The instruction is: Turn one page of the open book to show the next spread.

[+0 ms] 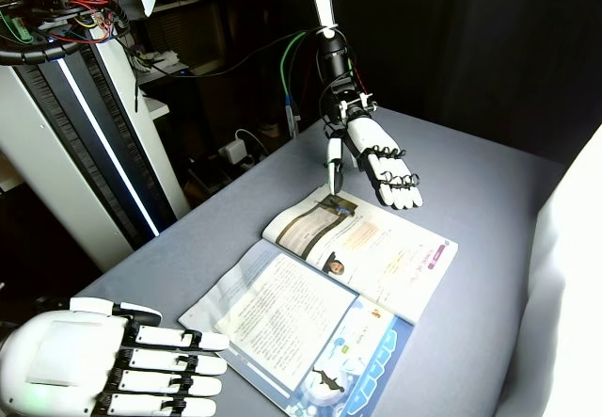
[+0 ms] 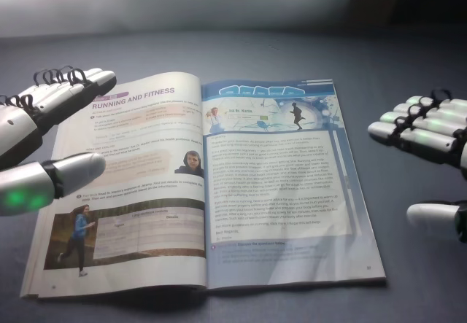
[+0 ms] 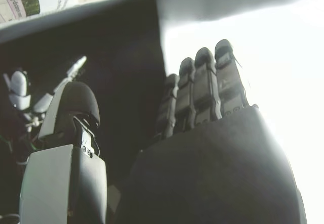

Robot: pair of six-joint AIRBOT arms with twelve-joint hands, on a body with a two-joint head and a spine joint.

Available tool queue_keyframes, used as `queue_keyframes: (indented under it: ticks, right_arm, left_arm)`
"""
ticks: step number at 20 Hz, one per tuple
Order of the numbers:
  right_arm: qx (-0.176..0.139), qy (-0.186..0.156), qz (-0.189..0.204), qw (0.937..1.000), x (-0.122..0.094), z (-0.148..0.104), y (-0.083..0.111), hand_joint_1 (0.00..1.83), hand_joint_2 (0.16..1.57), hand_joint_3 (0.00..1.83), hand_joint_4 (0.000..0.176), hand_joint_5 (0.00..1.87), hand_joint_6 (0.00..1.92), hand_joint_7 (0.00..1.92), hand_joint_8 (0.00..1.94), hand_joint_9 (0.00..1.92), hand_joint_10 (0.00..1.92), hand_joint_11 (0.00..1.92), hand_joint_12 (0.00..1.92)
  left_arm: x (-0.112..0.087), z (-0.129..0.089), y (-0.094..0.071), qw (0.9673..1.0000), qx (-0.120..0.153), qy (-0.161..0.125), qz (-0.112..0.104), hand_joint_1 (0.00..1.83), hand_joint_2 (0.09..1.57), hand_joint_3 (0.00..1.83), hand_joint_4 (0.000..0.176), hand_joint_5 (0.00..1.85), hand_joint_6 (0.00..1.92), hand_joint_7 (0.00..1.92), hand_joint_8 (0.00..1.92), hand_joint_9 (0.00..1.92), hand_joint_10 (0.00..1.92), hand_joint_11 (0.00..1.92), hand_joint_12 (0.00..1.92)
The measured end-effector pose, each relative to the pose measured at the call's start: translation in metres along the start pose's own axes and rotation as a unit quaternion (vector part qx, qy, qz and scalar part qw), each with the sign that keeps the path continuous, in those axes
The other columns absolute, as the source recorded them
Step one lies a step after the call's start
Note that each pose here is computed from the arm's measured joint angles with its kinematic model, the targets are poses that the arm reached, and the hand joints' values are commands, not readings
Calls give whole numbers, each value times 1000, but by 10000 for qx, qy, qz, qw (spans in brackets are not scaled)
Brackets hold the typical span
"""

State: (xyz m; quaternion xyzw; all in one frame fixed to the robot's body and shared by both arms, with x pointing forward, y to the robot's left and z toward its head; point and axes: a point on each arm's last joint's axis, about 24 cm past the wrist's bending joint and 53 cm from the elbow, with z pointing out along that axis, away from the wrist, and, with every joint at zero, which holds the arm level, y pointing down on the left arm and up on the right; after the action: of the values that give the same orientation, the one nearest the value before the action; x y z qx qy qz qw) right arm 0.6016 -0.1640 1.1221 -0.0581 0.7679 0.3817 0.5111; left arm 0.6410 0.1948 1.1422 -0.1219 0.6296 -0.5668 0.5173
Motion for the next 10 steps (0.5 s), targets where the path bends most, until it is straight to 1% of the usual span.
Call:
queue_keyframes:
  ticks: [3,4,5,8,10]
  right_arm:
    - [-93,185,-38,9998,10,9,5,0,1217,32,0,0,0,0,0,0,0,0,0]
    - [-134,233,-45,9996,11,14,7,0,1216,31,0,0,0,0,0,0,0,0,0]
    - [-180,293,-53,9994,13,19,9,0,1226,34,0,0,0,0,0,0,0,0,0]
    - [-262,577,-180,9978,26,30,14,6,1223,26,0,0,0,0,0,0,0,0,0]
    - [-278,792,-228,9962,39,36,15,0,1187,7,0,0,0,0,0,0,0,0,0]
  left_arm:
    - [1,-4,3,10000,-60,13,-10,217,1394,10,0,29,11,0,0,0,0,0,0]
    - [2,-6,6,9999,-115,22,-11,218,1394,9,0,34,13,0,0,0,0,0,0]
    - [1,-8,8,9999,-165,14,-21,256,1388,4,0,47,14,0,0,0,0,0,0]
    - [-3,-13,11,9997,-257,-26,-10,220,1400,5,0,57,9,0,0,0,0,4,5]
    - [-9,-19,13,9994,-330,-73,41,232,1400,3,0,62,6,0,0,0,0,1,0]
